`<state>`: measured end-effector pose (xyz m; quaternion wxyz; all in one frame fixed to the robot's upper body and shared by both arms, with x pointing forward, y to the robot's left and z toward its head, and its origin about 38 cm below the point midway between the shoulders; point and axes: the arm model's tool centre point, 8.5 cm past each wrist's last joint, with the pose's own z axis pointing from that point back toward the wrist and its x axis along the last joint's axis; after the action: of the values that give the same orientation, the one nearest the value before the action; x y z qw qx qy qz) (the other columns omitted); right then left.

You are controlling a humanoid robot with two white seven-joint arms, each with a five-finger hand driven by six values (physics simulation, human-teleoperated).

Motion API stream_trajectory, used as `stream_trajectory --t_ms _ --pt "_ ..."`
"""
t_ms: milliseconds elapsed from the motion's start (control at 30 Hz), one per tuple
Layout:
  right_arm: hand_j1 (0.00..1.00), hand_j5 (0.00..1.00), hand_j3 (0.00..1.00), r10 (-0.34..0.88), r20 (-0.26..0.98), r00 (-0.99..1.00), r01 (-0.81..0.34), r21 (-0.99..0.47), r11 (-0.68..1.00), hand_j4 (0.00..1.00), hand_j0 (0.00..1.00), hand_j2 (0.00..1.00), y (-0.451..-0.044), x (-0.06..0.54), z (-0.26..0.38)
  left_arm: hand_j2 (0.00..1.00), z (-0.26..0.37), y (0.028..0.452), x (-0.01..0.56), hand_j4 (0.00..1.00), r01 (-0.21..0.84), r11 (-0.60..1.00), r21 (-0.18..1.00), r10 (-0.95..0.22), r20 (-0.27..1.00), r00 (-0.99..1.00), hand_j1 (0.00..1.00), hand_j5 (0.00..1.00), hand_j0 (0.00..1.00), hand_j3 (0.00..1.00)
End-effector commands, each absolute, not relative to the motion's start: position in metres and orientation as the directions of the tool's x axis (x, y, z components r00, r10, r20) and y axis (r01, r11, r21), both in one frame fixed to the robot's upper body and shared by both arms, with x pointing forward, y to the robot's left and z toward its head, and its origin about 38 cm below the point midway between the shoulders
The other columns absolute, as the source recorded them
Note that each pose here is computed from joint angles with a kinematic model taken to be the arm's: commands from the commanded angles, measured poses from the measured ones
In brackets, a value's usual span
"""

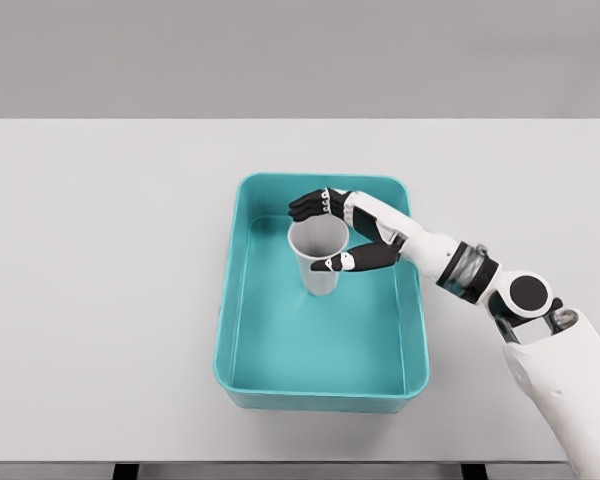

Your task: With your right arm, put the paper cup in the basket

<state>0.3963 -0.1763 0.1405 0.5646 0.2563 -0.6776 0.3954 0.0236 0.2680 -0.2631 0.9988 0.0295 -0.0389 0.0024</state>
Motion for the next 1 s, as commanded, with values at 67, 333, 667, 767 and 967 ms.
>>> stream_trajectory --t_ms 67,333,667,767,967 --pt "0.72 0.72 0.72 0.092 0.969 -0.227 -0.795 -0.239 0.557 0.72 0.72 0.72 -0.1762 0.396 0.1402 1.0 -0.2631 0.268 0.0235 1.0 -0.007 0.998 0.059 0.003 0.077 0.997 1.0 1.0 1.0 1.0" --pt "0.79 0.79 0.79 0.091 0.969 -0.228 -0.796 -0.24 0.556 0.79 0.79 0.79 -0.1758 0.3953 0.1404 1.0 -0.2631 0.268 0.0237 1.0 -0.007 0.998 0.059 0.003 0.079 0.997 1.0 1.0 1.0 1.0" --pt "0.86 0.86 0.86 0.09 0.97 -0.226 -0.798 -0.237 0.554 0.86 0.86 0.86 -0.1749 0.392 0.138 1.0 -0.2631 0.268 0.0237 1.0 -0.007 0.998 0.059 0.003 0.078 0.997 1.0 1.0 1.0 1.0" --pt "0.86 0.86 0.86 0.089 0.971 -0.222 -0.8 -0.234 0.552 0.86 0.86 0.86 -0.1749 0.3893 0.1361 1.0 -0.2631 0.268 0.0235 1.0 -0.007 0.998 0.059 0.003 0.077 0.997 1.0 1.0 1.0 1.0" --pt "0.88 0.88 0.88 0.091 0.971 -0.223 -0.801 -0.236 0.55 0.88 0.88 0.88 -0.1756 0.3872 0.1359 1.0 -0.2631 0.268 0.0237 1.0 -0.007 0.998 0.059 0.003 0.078 0.997 1.0 1.0 1.0 1.0"
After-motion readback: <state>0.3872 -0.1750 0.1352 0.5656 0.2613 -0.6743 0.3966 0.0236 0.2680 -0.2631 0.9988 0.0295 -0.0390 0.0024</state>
